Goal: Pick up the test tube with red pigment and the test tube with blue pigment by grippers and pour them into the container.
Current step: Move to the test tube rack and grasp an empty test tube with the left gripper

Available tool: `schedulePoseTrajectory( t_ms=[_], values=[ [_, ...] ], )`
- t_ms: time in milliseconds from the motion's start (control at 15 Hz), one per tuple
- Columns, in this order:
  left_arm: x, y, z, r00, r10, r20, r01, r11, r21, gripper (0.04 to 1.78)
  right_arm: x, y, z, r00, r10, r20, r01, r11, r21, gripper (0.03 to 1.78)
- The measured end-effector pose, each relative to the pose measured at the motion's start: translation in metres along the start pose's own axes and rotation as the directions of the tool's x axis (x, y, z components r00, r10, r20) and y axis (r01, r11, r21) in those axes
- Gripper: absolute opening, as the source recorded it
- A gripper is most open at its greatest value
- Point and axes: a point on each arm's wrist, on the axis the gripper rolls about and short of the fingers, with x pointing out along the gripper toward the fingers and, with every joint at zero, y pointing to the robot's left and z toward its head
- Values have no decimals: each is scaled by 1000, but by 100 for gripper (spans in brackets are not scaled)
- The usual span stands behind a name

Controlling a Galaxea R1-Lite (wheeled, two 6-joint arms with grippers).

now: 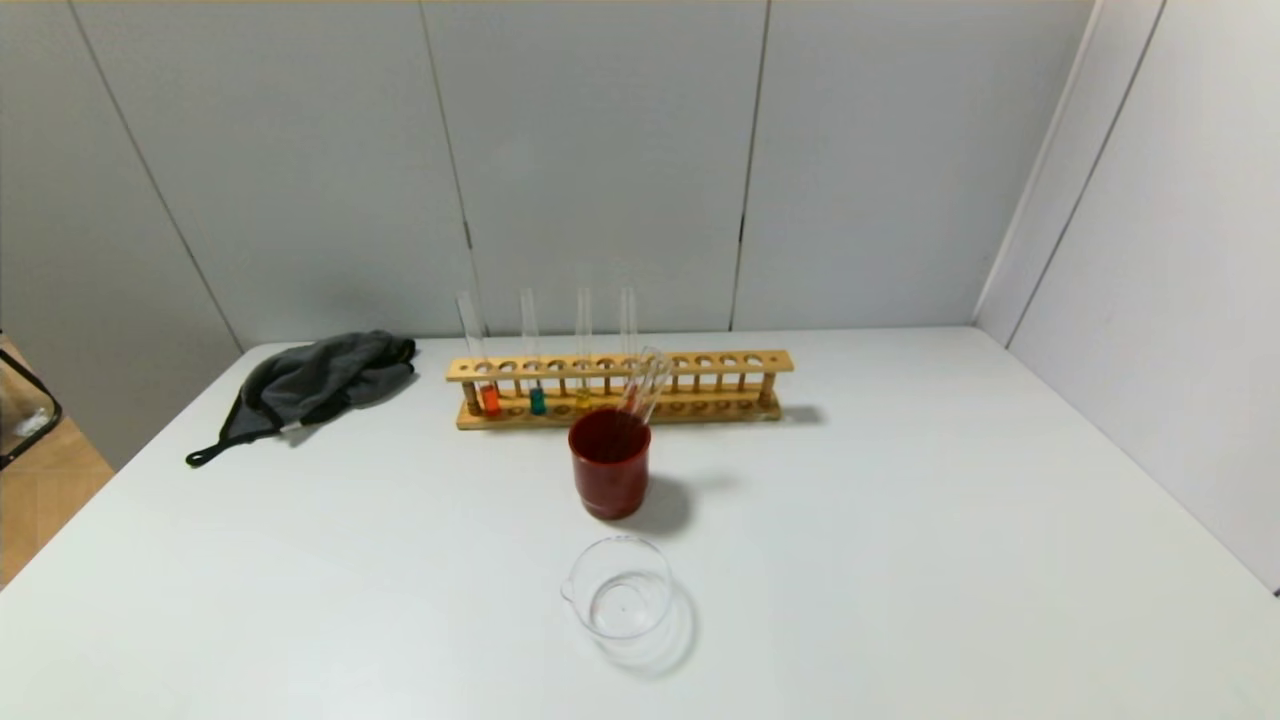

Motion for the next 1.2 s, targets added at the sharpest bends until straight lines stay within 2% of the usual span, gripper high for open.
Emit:
schedulePoseTrajectory(
  t_ms=[1200],
  values=[
    [0,0,0,1000,0,0,0,1000,0,175,0,0,0,1000,0,0,0,1000,0,170]
  ],
)
